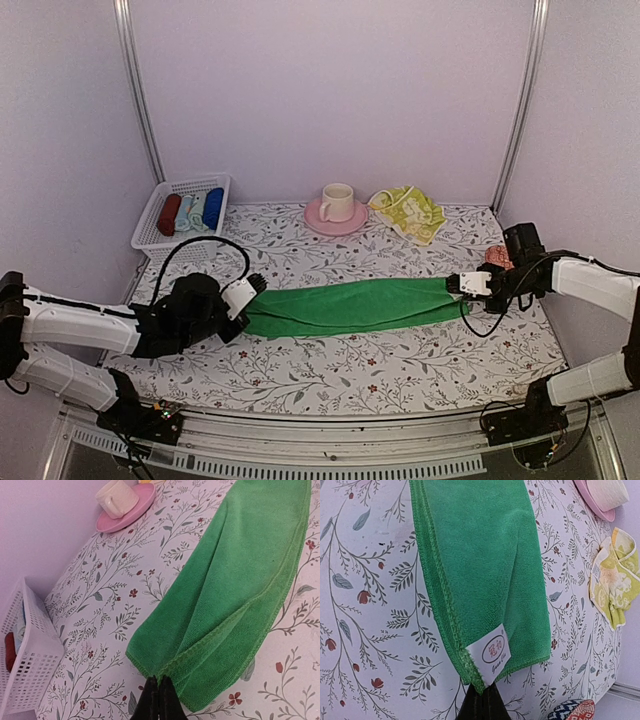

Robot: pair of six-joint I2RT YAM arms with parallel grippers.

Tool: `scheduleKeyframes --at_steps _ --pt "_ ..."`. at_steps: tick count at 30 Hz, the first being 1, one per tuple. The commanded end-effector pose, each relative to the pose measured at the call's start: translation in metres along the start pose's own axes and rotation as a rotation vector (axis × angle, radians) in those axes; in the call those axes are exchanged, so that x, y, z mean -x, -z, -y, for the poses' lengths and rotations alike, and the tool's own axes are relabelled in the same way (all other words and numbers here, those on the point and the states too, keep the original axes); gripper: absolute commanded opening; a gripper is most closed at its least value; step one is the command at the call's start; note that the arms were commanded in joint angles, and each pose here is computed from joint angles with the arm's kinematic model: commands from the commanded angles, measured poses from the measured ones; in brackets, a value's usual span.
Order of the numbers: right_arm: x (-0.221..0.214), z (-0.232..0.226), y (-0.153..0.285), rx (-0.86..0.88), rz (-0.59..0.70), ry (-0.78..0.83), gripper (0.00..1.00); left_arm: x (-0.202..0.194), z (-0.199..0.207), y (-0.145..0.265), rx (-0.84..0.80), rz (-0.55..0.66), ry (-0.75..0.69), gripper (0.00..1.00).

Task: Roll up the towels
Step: Fold the towel at the center of the board.

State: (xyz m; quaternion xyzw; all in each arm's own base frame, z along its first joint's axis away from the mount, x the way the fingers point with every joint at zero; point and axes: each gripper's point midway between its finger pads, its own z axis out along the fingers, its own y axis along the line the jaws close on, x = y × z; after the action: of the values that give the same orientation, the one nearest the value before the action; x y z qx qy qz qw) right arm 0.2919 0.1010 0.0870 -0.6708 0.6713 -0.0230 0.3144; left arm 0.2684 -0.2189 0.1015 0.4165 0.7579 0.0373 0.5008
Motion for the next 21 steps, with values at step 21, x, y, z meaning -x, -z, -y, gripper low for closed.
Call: scheduleKeyframes --at_steps 21 --pt "-0.024 -0.030 -0.020 0.062 -0.064 0.000 0.09 -0.016 0.027 0.005 -0.062 -0.066 0.026 0.11"
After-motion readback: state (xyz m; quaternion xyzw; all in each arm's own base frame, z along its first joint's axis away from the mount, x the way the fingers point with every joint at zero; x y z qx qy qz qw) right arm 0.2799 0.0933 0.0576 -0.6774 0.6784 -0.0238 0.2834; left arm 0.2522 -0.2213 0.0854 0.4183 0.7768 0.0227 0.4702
